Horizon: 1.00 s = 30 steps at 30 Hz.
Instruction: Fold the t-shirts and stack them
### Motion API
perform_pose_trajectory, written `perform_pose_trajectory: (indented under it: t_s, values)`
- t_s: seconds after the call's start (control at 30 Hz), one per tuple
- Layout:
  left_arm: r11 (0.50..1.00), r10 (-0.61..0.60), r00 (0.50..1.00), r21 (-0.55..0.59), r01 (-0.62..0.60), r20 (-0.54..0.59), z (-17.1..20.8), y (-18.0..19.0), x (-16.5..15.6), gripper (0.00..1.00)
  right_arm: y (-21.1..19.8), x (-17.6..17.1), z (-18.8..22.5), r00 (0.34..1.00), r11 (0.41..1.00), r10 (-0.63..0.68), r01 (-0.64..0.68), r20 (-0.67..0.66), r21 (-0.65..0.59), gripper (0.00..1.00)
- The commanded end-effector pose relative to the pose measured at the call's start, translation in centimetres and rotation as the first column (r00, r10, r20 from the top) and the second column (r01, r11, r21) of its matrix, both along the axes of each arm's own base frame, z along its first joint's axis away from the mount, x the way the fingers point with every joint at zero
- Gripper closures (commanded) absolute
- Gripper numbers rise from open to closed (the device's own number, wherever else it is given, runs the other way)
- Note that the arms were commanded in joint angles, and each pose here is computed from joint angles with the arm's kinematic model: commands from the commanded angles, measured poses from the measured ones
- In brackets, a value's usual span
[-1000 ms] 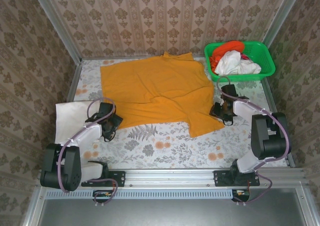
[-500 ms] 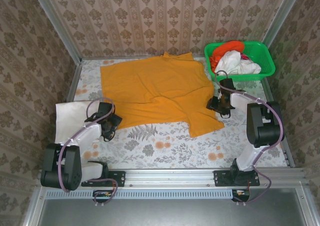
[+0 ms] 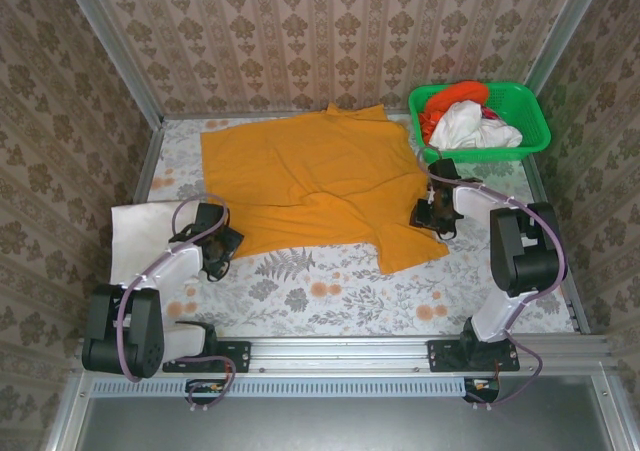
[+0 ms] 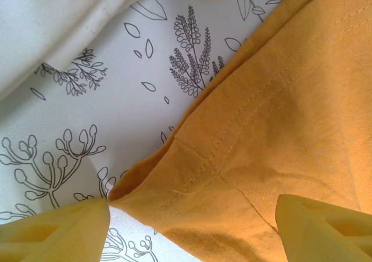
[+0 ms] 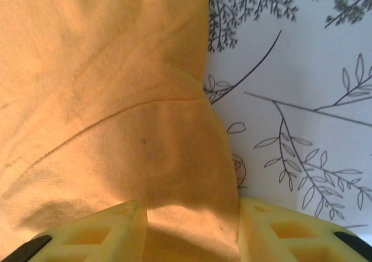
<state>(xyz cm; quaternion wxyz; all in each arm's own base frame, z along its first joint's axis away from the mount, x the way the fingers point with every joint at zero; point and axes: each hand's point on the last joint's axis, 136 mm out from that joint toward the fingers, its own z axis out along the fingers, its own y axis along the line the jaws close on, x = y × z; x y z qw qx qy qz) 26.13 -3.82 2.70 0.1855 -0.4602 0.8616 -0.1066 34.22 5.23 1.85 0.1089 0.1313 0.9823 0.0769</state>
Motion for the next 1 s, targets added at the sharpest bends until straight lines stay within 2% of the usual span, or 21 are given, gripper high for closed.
perform_pose_trajectory:
  t_s: [0.0, 0.07, 0.17, 0.2, 0.4, 0.67, 0.77, 0.93, 0.97]
  values:
    - [1.000, 0.011, 1.000, 0.003, -0.011, 0.018, 0.4, 0.2, 0.9, 0.24, 0.1, -2.5, 0.1, 0.995, 0.999, 0.031, -0.035, -0.093, -0.035, 0.62]
    - [1.000, 0.012, 1.000, 0.002, -0.012, 0.019, 0.4, 0.2, 0.9, 0.24, -0.1, -2.6, -0.1, 0.995, 0.998, 0.031, -0.036, -0.099, -0.044, 0.71]
    - [1.000, 0.014, 1.000, 0.002, -0.014, 0.022, 0.5, 0.3, 1.1, 0.24, -0.4, -2.4, -0.1, 0.995, 0.997, 0.024, -0.030, -0.096, -0.064, 0.95]
    - [1.000, 0.013, 1.000, 0.001, -0.013, 0.026, 0.6, 0.2, 1.2, 0.24, -0.4, -2.3, 0.0, 0.996, 0.998, 0.020, -0.025, -0.084, -0.063, 1.00]
    - [1.000, 0.023, 0.999, -0.001, -0.023, 0.027, 0.5, 0.3, 1.2, 0.30, -0.4, -1.4, 0.7, 0.999, 0.999, -0.002, 0.000, -0.035, -0.044, 1.00]
    - [0.999, 0.035, 0.999, 0.010, -0.035, 0.025, 0.2, 0.8, 1.6, 0.52, -0.2, -1.3, 0.6, 1.000, 1.000, -0.003, 0.002, -0.026, -0.027, 1.00]
    - [0.999, 0.038, 0.999, 0.000, -0.038, 0.023, -0.1, 0.7, 1.6, 0.66, -0.1, -1.4, 0.7, 1.000, 1.000, -0.003, 0.002, -0.022, -0.024, 1.00]
    - [0.999, 0.035, 0.999, -0.001, -0.035, 0.023, 0.2, 0.7, 1.5, 1.00, 0.0, -1.2, 1.2, 1.000, 1.000, -0.013, 0.013, 0.004, -0.011, 1.00]
    - [0.999, 0.038, 0.999, 0.003, -0.038, 0.028, 0.4, 0.8, 1.4, 1.00, 0.1, -1.1, 1.5, 1.000, 1.000, -0.017, 0.017, 0.019, -0.004, 1.00]
